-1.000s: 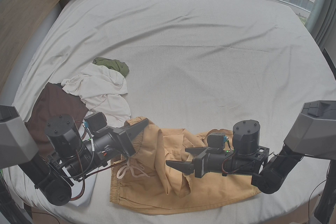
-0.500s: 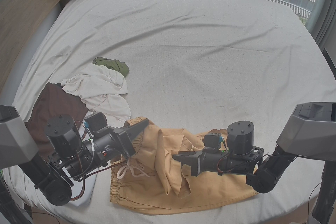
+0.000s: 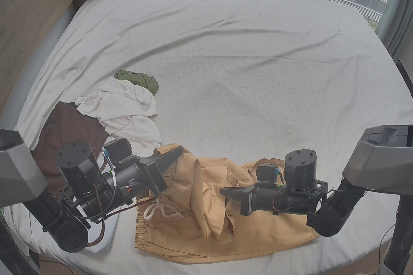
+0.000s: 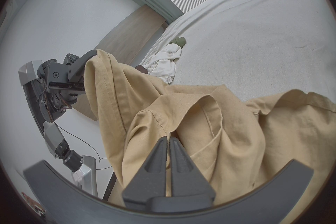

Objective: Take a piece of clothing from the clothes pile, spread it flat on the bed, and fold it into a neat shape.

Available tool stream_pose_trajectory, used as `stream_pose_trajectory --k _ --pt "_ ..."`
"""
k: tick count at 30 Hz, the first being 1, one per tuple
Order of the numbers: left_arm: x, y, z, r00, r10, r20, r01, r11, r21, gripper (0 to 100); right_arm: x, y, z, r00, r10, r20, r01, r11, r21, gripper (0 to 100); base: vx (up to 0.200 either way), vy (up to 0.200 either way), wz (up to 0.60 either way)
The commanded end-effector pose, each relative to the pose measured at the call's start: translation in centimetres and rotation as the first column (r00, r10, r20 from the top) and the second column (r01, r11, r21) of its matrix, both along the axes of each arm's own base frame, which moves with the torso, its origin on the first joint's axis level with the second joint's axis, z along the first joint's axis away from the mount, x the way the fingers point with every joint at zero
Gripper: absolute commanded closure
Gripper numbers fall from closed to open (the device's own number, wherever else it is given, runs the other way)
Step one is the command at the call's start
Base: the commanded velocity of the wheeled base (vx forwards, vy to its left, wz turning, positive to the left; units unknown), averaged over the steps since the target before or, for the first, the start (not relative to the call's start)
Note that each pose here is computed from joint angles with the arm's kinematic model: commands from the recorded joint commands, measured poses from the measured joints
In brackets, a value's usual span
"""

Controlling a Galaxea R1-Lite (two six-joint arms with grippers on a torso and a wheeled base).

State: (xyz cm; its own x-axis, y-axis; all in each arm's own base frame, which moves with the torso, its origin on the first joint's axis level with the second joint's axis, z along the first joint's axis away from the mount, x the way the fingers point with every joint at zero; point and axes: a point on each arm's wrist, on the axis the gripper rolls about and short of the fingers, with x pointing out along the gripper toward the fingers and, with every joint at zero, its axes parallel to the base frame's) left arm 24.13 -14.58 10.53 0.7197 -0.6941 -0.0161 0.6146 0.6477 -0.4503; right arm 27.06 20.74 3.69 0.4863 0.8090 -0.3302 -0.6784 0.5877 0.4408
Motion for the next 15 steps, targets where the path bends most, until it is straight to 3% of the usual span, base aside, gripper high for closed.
stream_pose_trajectory --k 1,6,15 --pt "0.1 0.0 -0.2 1.000 0.000 -0.007 0.000 1.000 0.004 100 -1.2 -2.5 3.1 0.999 -0.046 0.028 0.044 0.997 0.058 100 0.000 0.000 0.00" --pt "0.1 0.0 -0.6 1.000 -0.001 -0.018 0.001 1.000 0.012 100 -1.9 -4.8 4.8 0.997 -0.068 0.037 0.062 0.988 0.141 100 0.000 0.000 0.00" --pt "0.3 -0.2 -2.5 0.997 0.001 -0.073 0.003 0.998 0.058 100 -2.8 -8.5 4.7 0.997 -0.079 0.014 0.075 0.978 0.195 100 0.000 0.000 0.00"
